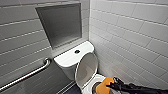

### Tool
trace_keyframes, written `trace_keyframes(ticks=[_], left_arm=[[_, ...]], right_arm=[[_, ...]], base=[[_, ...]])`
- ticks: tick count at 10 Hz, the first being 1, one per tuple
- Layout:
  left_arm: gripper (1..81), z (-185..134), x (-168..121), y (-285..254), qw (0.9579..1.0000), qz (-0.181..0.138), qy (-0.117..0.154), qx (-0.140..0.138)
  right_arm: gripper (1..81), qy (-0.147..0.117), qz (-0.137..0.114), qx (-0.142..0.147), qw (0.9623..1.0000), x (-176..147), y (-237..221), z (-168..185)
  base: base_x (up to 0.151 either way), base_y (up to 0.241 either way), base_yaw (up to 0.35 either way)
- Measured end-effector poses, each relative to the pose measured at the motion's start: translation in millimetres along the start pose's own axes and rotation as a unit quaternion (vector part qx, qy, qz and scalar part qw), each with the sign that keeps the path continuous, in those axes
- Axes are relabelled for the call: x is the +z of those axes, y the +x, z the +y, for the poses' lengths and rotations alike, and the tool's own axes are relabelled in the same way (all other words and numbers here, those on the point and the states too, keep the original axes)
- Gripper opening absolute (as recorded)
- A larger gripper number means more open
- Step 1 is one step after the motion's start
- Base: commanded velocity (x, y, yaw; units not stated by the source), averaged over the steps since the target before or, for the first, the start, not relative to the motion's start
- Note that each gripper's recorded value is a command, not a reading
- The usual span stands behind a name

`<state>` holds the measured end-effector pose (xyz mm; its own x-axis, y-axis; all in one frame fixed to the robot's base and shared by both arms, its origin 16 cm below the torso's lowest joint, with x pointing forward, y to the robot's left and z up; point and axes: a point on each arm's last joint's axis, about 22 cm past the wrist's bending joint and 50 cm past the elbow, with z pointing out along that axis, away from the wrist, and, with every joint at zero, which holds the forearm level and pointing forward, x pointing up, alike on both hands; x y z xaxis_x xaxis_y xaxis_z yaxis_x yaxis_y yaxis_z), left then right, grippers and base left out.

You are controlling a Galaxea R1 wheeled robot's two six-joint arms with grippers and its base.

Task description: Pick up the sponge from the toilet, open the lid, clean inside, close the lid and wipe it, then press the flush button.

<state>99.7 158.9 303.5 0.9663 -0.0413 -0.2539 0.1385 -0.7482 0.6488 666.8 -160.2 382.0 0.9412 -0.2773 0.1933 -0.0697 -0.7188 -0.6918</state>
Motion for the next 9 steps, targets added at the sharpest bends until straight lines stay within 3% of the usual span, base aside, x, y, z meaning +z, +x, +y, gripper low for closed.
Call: trace_keyframes(ticks=[4,9], left_arm=[[81.1,7,18,-24,0.9995,-0.027,-0.005,-0.014],[81.1,8,27,-32,0.9994,-0.033,-0.003,-0.012]], right_arm=[[1.0,-0.003,-0.026,0.019,0.9995,41,-13,9],[1.0,-0.038,0.002,0.022,0.9991,92,14,12]], base=[[0.000,0.000,0.000],[0.000,0.000,0.000]])
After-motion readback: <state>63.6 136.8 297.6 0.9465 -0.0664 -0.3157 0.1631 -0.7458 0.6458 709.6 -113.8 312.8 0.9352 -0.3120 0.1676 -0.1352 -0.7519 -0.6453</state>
